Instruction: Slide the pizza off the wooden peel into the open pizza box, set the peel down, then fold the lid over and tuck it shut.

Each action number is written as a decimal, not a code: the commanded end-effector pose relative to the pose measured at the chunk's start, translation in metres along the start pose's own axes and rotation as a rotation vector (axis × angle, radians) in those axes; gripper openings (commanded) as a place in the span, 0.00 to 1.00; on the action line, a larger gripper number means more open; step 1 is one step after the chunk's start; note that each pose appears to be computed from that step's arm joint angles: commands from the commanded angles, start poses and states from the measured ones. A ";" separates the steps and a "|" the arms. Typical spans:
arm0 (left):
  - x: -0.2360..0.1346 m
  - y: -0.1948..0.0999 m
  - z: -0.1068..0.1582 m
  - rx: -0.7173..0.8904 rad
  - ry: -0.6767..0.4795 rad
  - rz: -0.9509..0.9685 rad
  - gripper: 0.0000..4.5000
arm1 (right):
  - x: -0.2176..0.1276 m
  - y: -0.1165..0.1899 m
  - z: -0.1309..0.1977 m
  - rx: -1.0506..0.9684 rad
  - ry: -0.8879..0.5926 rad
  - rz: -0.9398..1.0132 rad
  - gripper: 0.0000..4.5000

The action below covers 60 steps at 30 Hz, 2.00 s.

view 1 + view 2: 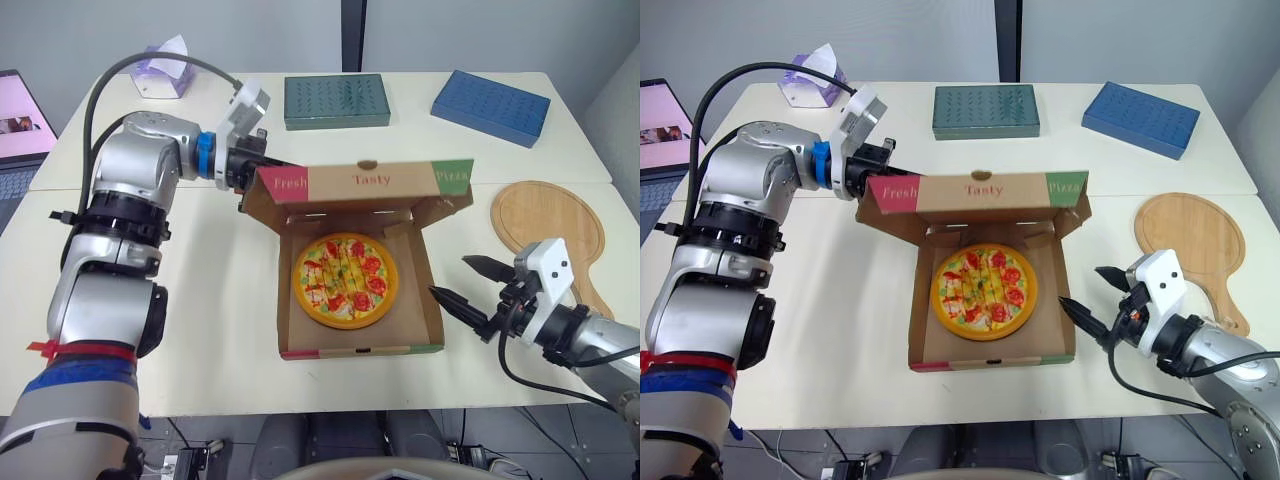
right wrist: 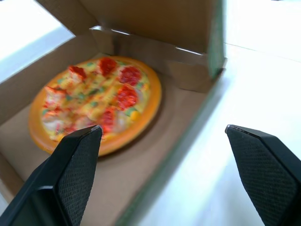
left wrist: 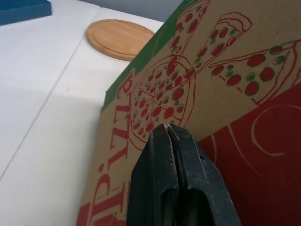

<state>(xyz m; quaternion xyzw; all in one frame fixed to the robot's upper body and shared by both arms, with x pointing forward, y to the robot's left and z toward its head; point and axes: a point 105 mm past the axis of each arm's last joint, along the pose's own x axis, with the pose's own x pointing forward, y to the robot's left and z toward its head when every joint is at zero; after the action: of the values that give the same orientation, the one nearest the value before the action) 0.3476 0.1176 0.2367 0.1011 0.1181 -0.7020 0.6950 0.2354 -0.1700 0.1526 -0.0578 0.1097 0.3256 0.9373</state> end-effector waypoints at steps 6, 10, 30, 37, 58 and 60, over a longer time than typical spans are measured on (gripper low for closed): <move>0.004 -0.027 0.002 0.050 0.027 -0.083 0.00 | -0.010 -0.015 0.008 -0.073 0.013 -0.026 1.00; 0.004 -0.032 -0.002 0.042 0.040 -0.095 0.00 | -0.011 -0.025 0.013 -0.092 0.002 -0.048 1.00; 0.009 -0.049 -0.019 0.018 0.063 -0.117 0.00 | 0.000 -0.010 0.023 -0.112 -0.025 0.075 0.02; 0.009 -0.050 -0.022 0.027 0.058 -0.106 0.00 | 0.002 0.011 0.017 -0.093 -0.011 0.162 0.02; -0.084 -0.033 -0.046 0.117 0.093 0.449 0.00 | 0.012 0.013 0.016 -0.105 -0.024 0.195 0.02; -0.086 -0.037 -0.059 0.097 0.132 0.434 0.00 | 0.013 0.013 0.017 -0.106 -0.024 0.198 0.02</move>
<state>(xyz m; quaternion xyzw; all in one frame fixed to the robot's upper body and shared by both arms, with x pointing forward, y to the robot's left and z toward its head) 0.3146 0.2138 0.1935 0.1658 0.1234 -0.5349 0.8193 0.2414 -0.1524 0.1568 -0.0853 0.1068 0.4129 0.9005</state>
